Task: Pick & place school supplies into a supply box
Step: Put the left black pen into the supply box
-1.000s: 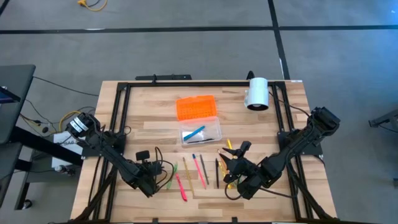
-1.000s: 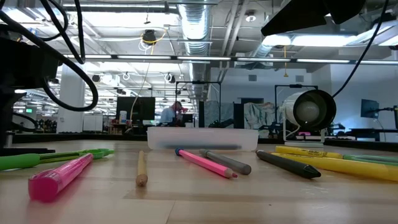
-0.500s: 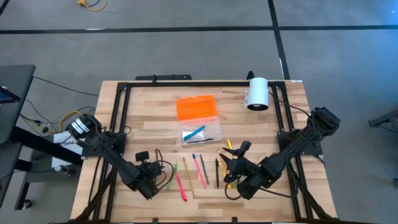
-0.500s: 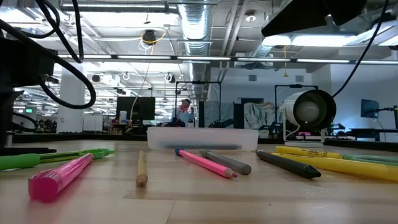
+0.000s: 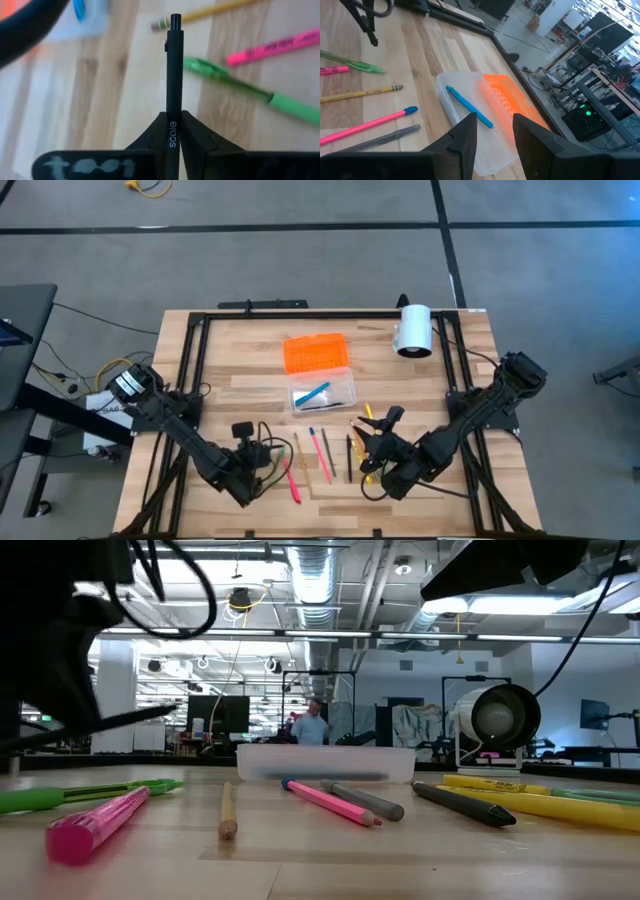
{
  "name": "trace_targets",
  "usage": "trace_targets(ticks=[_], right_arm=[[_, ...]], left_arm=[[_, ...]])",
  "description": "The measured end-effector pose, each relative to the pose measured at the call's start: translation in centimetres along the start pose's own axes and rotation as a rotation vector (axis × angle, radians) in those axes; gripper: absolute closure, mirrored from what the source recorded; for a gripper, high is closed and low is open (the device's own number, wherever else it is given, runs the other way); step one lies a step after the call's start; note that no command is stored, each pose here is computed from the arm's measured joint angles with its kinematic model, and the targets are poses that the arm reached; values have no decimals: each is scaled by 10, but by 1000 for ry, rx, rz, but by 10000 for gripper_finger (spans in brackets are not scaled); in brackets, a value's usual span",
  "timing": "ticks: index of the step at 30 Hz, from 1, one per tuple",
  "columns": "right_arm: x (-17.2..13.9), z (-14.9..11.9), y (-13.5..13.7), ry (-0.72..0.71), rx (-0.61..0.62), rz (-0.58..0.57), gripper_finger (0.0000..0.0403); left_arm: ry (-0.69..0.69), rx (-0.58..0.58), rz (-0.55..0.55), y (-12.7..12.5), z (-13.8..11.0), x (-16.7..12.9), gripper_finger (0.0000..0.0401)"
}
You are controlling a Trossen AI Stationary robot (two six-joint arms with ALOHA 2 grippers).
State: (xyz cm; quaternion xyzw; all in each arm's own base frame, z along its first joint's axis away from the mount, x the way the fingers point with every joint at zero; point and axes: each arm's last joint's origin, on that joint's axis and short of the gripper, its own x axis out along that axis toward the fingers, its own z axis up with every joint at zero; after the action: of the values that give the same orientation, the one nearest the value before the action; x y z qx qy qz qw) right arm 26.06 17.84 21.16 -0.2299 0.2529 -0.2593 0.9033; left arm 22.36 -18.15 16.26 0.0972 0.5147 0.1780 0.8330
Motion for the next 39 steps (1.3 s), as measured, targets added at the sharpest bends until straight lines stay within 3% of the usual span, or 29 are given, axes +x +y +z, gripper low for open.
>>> trace_targets(ticks=[11, 20, 29, 39], right_arm=[[0, 0, 0, 0, -1, 0, 282], [0, -1, 0, 3, -7, -1, 282], [-1, -2, 0, 8, -22, -2, 282], [-1, -3, 0, 17, -27, 13, 282]], left_arm=[[-202, 21, 173, 19, 41, 11, 380], [-292, 19, 233, 62, 96, 45, 379], [-363, -15, 160, 105, 131, 72, 379], [-335, -70, 88, 137, 136, 97, 379]])
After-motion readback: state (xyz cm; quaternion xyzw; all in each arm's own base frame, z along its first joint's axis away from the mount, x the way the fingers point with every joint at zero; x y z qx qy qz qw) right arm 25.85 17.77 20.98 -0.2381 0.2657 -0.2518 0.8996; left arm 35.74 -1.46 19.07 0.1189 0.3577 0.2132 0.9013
